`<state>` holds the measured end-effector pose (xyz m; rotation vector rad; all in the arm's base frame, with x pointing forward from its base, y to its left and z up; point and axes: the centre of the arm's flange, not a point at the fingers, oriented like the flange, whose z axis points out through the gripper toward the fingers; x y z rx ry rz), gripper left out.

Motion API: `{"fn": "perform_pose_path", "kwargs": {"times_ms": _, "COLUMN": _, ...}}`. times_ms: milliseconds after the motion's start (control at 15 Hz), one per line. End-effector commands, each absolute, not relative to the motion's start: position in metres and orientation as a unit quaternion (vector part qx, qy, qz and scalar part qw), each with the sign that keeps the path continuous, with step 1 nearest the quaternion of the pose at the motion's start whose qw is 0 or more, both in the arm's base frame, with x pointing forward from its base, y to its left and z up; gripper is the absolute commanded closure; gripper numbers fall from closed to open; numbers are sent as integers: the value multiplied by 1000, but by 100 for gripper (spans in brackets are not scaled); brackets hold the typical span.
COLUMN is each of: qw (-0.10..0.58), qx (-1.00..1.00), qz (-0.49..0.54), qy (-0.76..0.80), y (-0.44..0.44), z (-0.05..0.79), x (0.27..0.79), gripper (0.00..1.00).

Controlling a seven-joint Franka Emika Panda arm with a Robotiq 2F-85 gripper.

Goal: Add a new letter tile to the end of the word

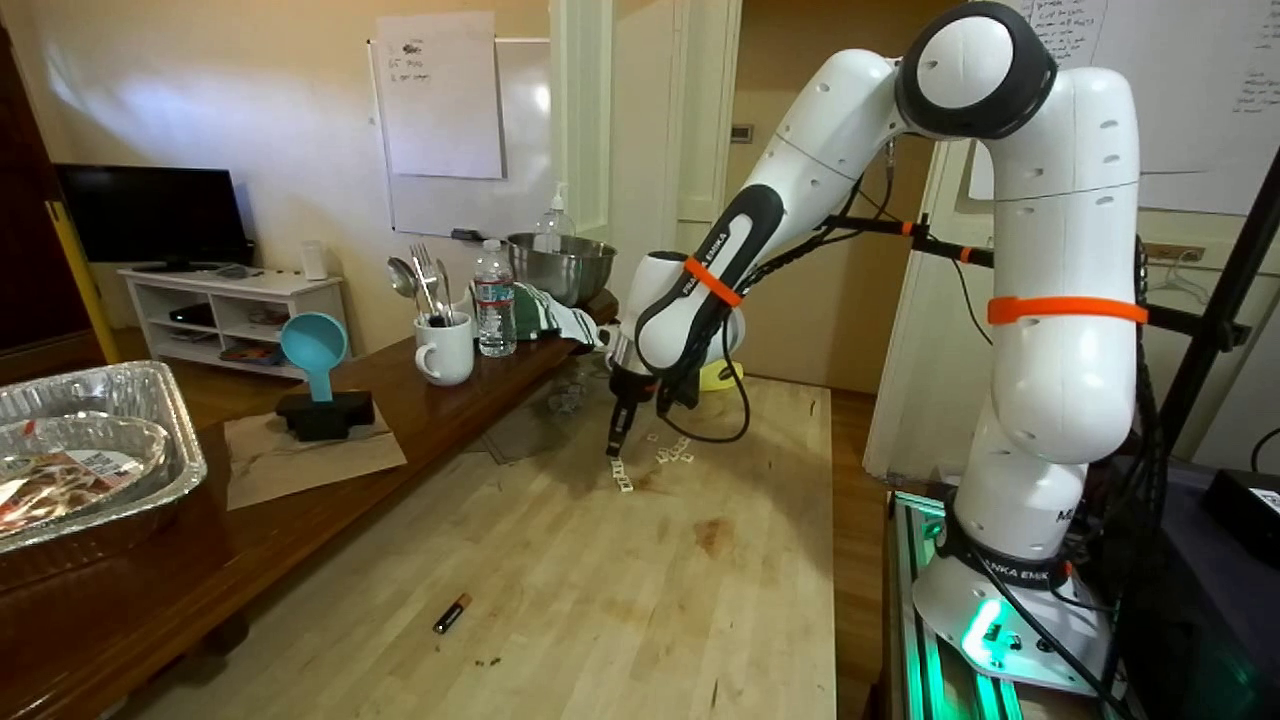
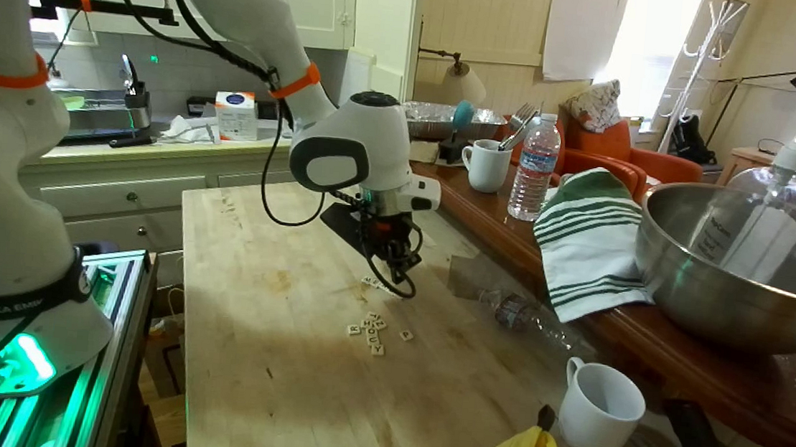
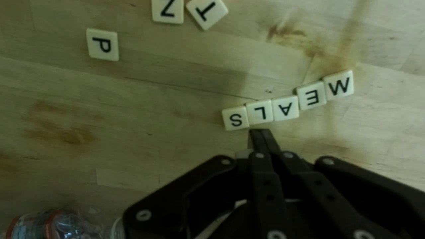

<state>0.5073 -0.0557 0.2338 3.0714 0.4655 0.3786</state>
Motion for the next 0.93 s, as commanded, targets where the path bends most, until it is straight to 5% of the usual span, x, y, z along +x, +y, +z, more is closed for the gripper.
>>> {"fn": "perform_pose_path", "kwargs": {"times_ms": 0, "qw": -5, "qx": 977, "qz": 118, "qy": 179, "y": -46, "z": 244, "x": 489, "gripper": 100}}
{"fn": "perform_pose_path", "kwargs": {"times_ms": 67, "qw": -7, "qx": 975, "qz": 114, "qy": 189, "y": -42, "z": 245, "x": 489, "gripper": 74}}
{"fn": "perform_pose_path", "kwargs": {"times_ms": 200, "qw": -7, "qx": 972, "qz": 111, "qy": 205, "y": -37, "z": 246, "x": 488, "gripper": 68}}
{"fn": "perform_pose_path", "kwargs": {"times_ms": 800, "qw": 4, "qx": 971, "qz": 114, "qy": 209, "y": -33, "z": 255, "x": 478, "gripper": 1}}
{"fn": "perform_pose_path", "kwargs": {"times_ms": 867, "qw": 4, "qx": 971, "qz": 114, "qy": 209, "y": -34, "z": 257, "x": 477, "gripper": 0}}
